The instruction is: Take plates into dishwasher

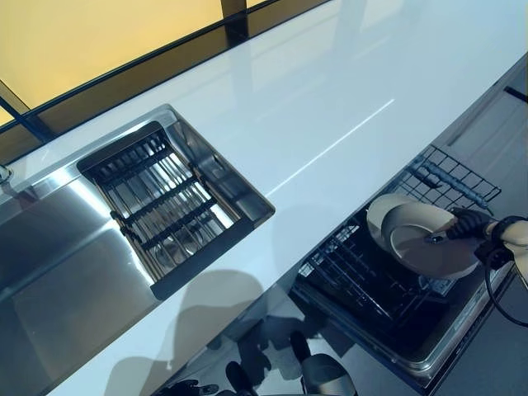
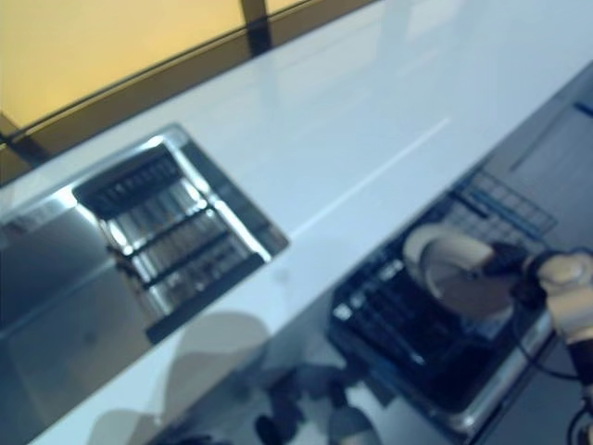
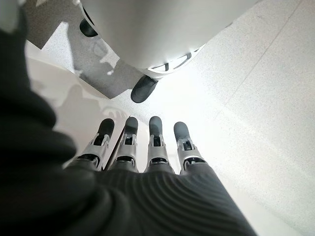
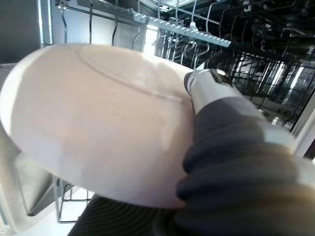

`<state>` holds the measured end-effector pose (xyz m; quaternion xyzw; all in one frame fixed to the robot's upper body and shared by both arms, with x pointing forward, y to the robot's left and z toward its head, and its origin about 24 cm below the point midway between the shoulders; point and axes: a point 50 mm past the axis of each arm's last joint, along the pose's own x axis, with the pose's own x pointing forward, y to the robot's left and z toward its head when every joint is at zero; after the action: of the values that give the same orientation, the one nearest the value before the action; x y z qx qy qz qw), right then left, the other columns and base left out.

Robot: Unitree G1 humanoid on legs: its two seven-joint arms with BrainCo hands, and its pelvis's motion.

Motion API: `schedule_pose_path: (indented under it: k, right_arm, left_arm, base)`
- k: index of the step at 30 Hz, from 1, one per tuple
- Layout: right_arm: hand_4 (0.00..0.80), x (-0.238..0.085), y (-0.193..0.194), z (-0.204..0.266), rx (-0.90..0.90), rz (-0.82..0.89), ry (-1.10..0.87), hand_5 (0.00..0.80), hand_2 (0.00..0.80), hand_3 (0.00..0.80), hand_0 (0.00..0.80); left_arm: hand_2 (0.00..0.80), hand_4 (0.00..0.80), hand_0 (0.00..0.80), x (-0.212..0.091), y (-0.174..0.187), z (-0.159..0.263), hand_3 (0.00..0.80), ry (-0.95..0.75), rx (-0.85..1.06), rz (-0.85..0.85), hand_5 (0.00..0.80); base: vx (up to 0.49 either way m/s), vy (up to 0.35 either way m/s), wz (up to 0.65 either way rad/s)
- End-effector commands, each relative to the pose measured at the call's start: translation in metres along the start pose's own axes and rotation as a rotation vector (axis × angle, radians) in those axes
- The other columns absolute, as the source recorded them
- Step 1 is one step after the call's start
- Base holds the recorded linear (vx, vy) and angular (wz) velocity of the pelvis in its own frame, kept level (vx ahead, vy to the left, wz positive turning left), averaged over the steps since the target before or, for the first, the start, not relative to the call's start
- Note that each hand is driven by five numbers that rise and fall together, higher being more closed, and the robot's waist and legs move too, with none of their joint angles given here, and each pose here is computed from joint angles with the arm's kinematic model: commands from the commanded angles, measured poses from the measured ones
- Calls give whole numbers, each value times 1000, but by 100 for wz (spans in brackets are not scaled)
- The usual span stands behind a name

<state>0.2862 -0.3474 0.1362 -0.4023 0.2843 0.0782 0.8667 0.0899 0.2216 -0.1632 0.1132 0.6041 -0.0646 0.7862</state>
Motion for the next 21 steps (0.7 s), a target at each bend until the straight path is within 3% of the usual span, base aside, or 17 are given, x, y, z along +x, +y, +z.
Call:
schedule_pose_path:
  k: [1,21]
  right_arm:
    - [800,6,-1,31,-27,-20,-87,800,800,800,800]
    - [800,25,37,30,-23,83,-41,800,800,800,800]
  left_arm:
    - [0,0,0,-4,36,32,0,-76,37,87,0]
    - [0,0,0,-3,32,36,0,-86,26,73,0]
  base:
    - [0,0,0]
    - [-9,-1,2]
